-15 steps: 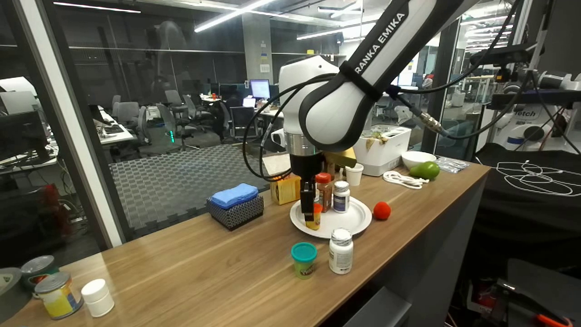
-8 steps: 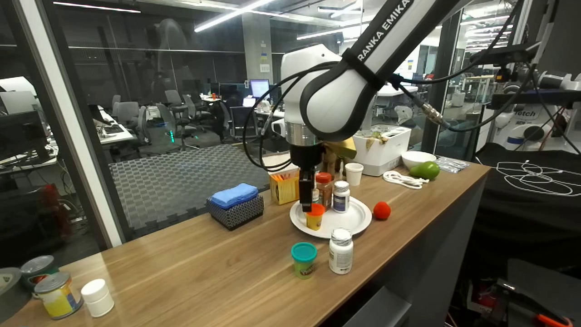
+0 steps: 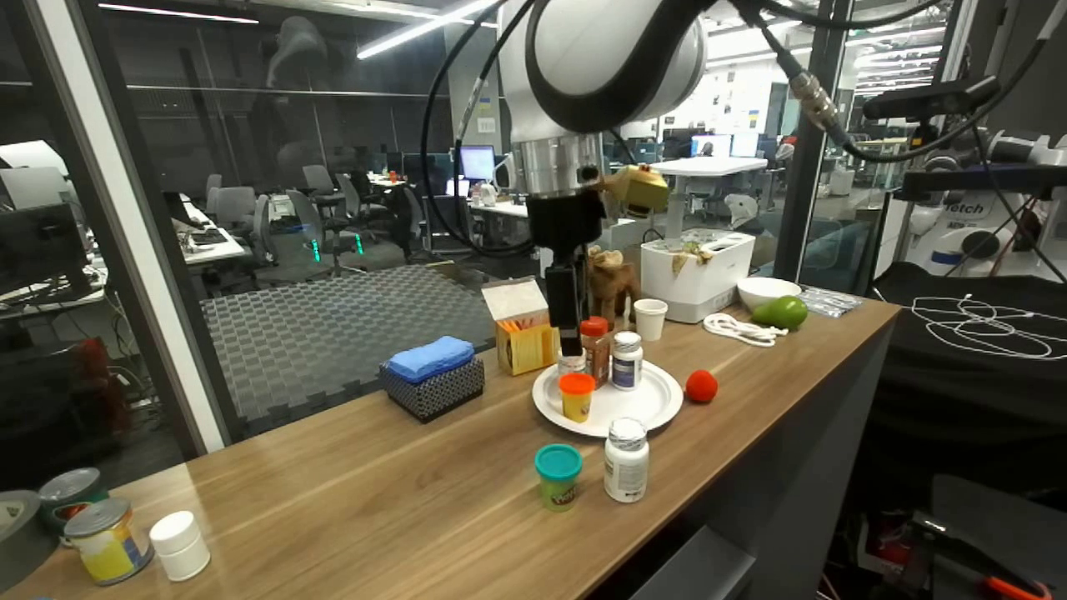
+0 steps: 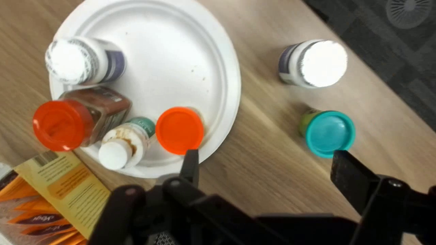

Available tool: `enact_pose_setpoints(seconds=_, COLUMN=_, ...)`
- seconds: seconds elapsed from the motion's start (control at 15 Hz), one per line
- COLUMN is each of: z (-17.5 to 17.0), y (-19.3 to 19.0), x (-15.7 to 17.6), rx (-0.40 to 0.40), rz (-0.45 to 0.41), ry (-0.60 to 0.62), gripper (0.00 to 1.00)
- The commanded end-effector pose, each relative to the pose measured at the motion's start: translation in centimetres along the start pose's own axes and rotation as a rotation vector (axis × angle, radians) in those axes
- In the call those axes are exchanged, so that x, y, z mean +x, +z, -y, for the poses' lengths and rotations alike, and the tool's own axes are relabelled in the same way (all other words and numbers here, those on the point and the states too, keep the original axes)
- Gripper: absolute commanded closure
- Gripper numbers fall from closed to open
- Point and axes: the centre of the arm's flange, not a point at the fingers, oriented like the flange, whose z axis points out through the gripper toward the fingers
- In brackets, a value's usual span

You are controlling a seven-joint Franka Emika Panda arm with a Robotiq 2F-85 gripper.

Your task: Put the objects on the table on to the plate.

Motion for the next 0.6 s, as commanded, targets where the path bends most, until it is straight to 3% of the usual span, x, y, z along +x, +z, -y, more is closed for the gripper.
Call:
enact_pose_setpoints(seconds=0.0, z=2.2, y=-2.0, x=-1.3, rx=0.076, rz=0.051, ry=0.140, gripper=0.00)
enact_pose_setpoints(seconds=0.53, z=6.1, y=2.4, x=-0.2, rx=0.078, rz=-0.042, ry=0.315, gripper=0.00)
